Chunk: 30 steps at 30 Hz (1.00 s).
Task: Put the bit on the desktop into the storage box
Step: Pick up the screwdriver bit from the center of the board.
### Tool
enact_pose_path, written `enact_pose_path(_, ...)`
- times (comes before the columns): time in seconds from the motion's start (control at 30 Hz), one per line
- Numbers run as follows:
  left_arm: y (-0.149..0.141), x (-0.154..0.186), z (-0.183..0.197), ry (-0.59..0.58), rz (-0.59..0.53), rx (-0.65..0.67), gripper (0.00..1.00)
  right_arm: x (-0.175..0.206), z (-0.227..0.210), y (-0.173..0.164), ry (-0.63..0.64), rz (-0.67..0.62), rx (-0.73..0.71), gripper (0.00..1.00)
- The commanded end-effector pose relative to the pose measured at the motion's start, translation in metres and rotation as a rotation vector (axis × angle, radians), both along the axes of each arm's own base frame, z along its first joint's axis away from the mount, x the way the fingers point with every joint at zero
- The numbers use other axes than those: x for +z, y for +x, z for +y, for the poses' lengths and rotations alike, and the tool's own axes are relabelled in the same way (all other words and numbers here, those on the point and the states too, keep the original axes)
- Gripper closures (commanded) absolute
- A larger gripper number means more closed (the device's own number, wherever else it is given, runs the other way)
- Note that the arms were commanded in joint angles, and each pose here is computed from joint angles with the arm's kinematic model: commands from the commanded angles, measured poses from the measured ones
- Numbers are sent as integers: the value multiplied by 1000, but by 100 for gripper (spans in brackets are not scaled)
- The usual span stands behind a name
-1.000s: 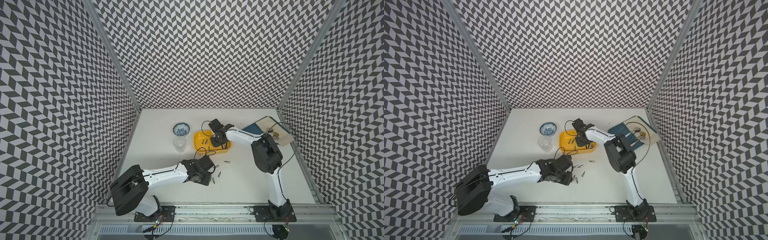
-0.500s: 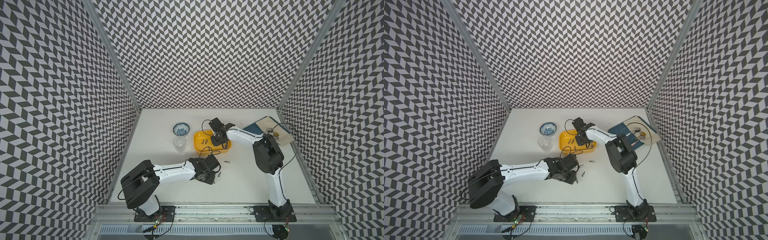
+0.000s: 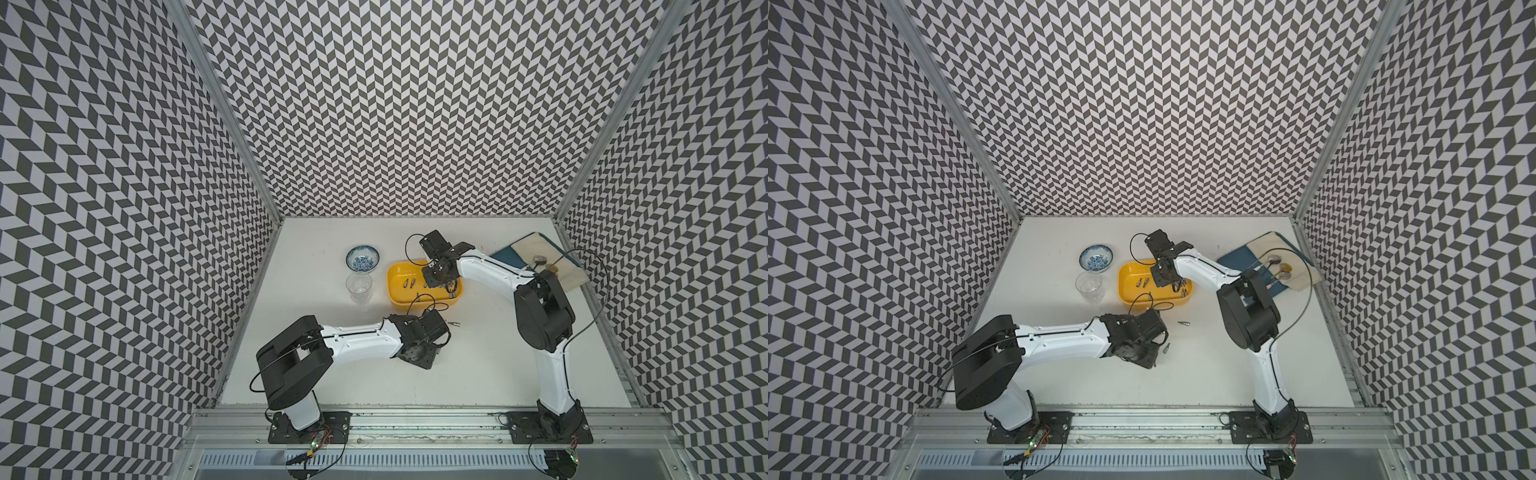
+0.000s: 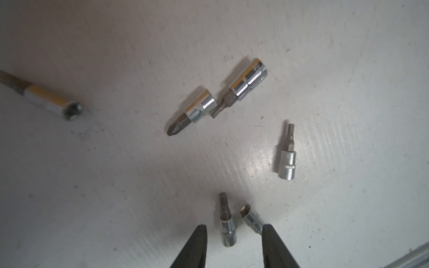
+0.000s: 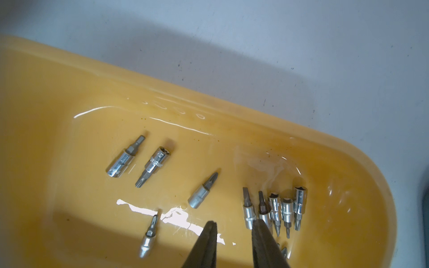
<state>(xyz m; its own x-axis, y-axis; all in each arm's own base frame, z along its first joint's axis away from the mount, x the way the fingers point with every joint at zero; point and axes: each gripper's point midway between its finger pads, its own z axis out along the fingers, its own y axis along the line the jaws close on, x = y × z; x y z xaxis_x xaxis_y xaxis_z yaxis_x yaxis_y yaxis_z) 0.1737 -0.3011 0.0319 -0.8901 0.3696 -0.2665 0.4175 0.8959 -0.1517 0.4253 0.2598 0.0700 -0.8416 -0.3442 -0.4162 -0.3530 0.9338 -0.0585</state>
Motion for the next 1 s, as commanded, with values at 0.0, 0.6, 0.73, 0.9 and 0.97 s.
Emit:
enact_pose_path(0.0,1,5,0,9,-20,0,57,29,-1,9,24,-64,-11,70)
enact_pose_path(0.6,0,-3,9,41,-10,13,59,30,-3,6,26,-60,-13,70)
enact_pose_path(0.73,-1,-5,11,49,-7,14,60,30,-4,5,27,-60,-13,70)
enact_pose_path(0.9,-1,-9,11,67,-2,10,61,32,-4,5,26,-61,-15,70)
enact_pose_path(0.97,0,-10,11,76,-1,6,61,33,-5,5,26,-63,-15,71)
